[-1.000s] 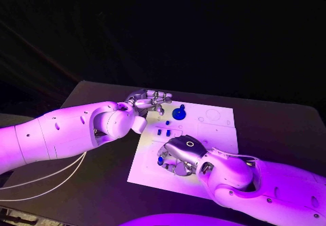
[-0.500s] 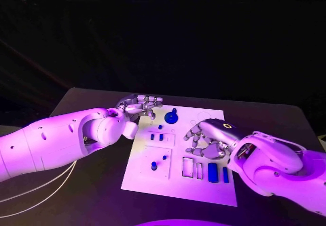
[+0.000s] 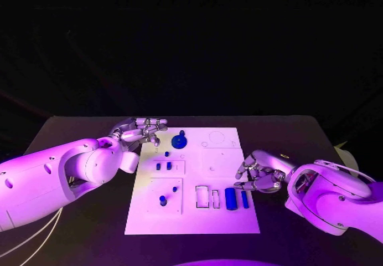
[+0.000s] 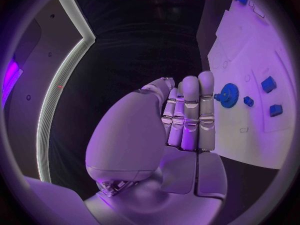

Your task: Assemble the parts on the task board

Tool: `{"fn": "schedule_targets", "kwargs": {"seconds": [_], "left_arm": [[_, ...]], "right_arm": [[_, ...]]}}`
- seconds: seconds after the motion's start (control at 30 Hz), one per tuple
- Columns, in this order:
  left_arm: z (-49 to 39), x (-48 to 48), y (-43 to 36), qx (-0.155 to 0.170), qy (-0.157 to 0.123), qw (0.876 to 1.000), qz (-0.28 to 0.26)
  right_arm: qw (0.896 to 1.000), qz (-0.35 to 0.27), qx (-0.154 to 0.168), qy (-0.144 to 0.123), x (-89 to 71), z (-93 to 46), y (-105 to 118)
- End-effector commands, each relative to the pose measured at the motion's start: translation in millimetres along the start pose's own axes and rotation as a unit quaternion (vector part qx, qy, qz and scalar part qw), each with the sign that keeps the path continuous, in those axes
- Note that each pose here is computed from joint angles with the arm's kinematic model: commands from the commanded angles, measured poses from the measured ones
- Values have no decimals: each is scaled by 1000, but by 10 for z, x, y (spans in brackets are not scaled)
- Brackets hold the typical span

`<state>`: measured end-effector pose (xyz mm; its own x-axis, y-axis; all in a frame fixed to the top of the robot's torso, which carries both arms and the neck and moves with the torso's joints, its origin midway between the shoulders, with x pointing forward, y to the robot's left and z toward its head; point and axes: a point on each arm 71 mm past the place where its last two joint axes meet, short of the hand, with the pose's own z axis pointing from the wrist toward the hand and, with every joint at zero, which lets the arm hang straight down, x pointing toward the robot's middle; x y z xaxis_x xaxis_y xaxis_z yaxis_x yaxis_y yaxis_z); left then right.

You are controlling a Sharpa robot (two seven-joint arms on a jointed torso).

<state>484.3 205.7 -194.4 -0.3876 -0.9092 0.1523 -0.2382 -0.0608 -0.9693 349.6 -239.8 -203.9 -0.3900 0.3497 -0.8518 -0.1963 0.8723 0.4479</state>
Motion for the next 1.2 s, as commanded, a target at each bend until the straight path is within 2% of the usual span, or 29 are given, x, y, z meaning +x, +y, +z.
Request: {"fn": "schedule_targets", "kwargs": {"seconds": [0.03,0.23,0.37,0.63,1.03,1.2], "left_arm": [[-4,22,3,2,9,1000,-4],[-4,28,13,1,11,1000,-4],[-7,22,19,0,10,1000,-4],[-15,9,26,-1,9,1000,-3],[-27,-4,29,-3,9,1000,-3],[-32,-10,30,-4,9,1000,-3]], "right_arm": [[1000,-13,26,-12,35,-45,-34],[999,-24,35,-35,170,-86,-20],[998,-26,34,-40,288,-85,4],[998,-38,36,-30,430,-41,1],[998,-49,41,-23,512,26,-12],[997,-62,42,-11,549,48,-16]]}}
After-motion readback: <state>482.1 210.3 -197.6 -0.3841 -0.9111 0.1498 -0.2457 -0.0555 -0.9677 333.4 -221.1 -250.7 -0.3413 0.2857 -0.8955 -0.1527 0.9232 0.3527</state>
